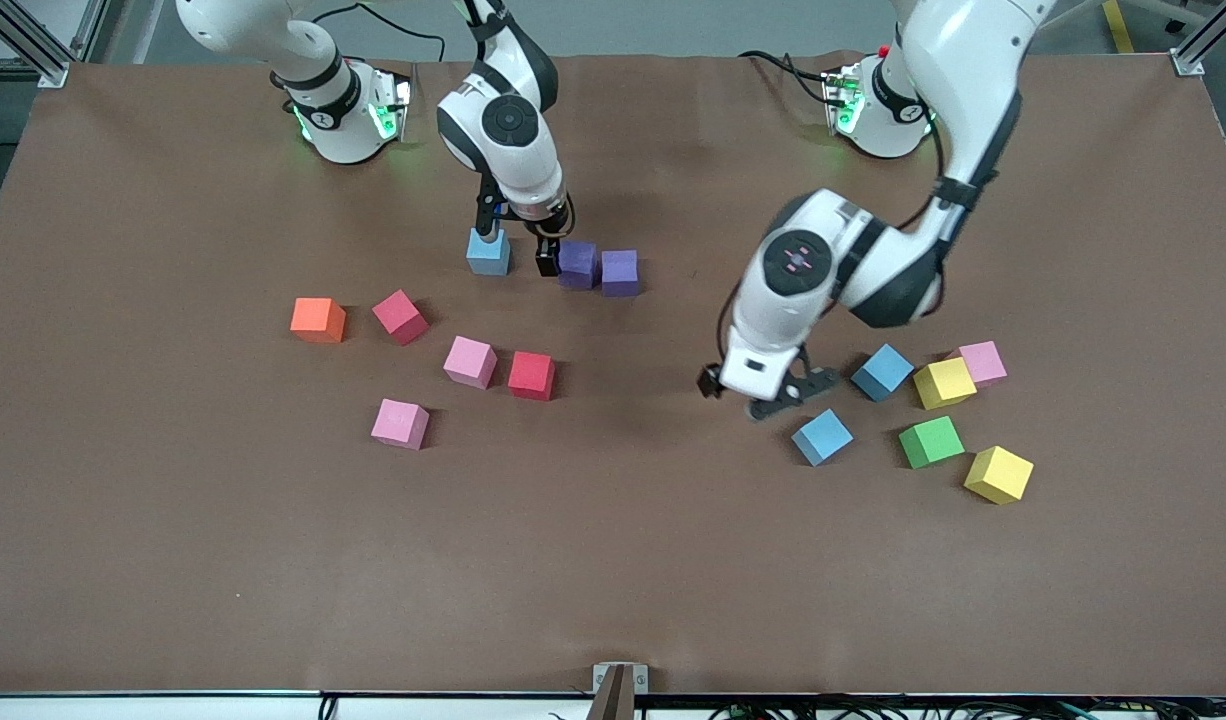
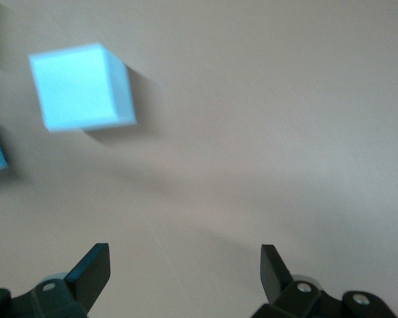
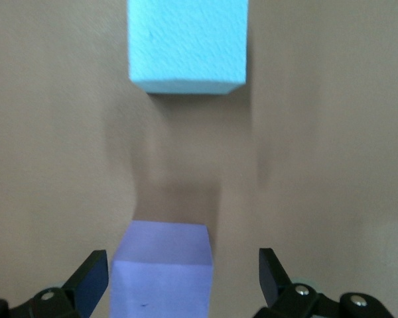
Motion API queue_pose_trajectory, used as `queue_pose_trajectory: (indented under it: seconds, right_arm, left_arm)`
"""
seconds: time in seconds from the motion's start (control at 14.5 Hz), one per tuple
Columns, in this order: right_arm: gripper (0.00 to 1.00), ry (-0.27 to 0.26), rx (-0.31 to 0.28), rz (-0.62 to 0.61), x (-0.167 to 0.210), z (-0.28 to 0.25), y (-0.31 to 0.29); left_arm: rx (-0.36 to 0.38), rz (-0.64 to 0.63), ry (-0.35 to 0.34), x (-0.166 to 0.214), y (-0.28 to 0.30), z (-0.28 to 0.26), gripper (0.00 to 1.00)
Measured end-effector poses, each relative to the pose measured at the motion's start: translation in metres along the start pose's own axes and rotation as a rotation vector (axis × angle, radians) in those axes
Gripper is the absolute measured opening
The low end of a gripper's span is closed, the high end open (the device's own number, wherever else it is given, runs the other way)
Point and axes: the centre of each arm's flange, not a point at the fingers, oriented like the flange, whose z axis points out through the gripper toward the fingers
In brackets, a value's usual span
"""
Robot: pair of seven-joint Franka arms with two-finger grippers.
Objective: Arrange 11 blocks into digit 3
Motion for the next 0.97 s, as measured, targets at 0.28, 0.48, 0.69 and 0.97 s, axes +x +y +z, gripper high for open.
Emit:
queue_pose_trajectory:
  seconds: [0.28, 0.48, 0.69, 0.97]
  right_arm:
    - [1.0, 0.003, -0.002, 0.012, -0.008, 0.009, -0.003]
    - [1.0, 0.0, 0.0, 0.019, -0.013, 0.011, -0.007]
    - [0.86, -0.004, 0.002, 0.021, -0.018, 0.013, -0.01]
    - [0.6, 0.0, 0.002, 0.018, -0.02, 0.015, -0.012]
  left_arm:
    - [-0.015, -0.136, 0.003, 0.076, -0.042, 0.005, 1.0]
    - [-0.02, -0.185, -0.005, 0.106, -0.053, 0.018, 1.0]
    - [-0.003, -0.193, -0.012, 0.112, -0.058, 0.034, 1.0]
    - [0.039, -0.167, -0.002, 0.108, -0.06, 0.052, 1.0]
